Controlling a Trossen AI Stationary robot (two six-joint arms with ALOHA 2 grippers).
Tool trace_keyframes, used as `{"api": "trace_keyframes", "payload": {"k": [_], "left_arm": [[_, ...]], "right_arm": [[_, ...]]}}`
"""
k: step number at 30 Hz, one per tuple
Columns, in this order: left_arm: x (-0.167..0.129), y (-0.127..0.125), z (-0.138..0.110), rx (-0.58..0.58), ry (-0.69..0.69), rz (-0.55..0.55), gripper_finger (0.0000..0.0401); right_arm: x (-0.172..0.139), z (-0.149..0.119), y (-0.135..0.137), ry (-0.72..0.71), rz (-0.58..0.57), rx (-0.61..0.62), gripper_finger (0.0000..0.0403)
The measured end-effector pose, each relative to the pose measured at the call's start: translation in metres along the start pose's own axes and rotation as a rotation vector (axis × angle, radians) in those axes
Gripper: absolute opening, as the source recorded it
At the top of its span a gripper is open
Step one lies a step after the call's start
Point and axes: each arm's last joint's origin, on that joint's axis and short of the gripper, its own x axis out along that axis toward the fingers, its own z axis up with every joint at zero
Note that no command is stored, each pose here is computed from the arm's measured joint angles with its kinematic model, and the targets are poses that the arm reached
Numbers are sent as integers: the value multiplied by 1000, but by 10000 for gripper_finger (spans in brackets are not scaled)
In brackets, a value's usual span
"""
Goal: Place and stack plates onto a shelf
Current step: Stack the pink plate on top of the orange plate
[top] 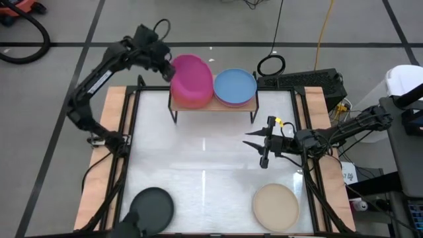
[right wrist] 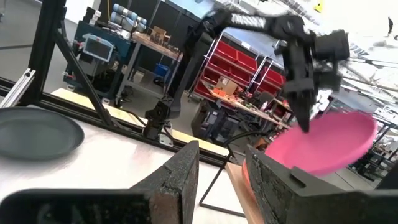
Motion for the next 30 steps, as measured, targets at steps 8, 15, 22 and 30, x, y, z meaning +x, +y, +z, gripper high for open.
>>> {"api": "trace_keyframes", "payload": {"k": [8,15,22,30], "left_arm": [[56,37,-6,-151,188,-150,10],[74,42,-14,-169,295,-165,33],[74,44,-14,-149,294,-140,81],[68,43,-9,-95,270,-143,125]], "right_arm": [[0,0,0,0,0,-12,114],[0,-1,0,8,4,-15,114],[0,-1,0,9,5,-15,114],[0,-1,0,11,5,-16,114]]}}
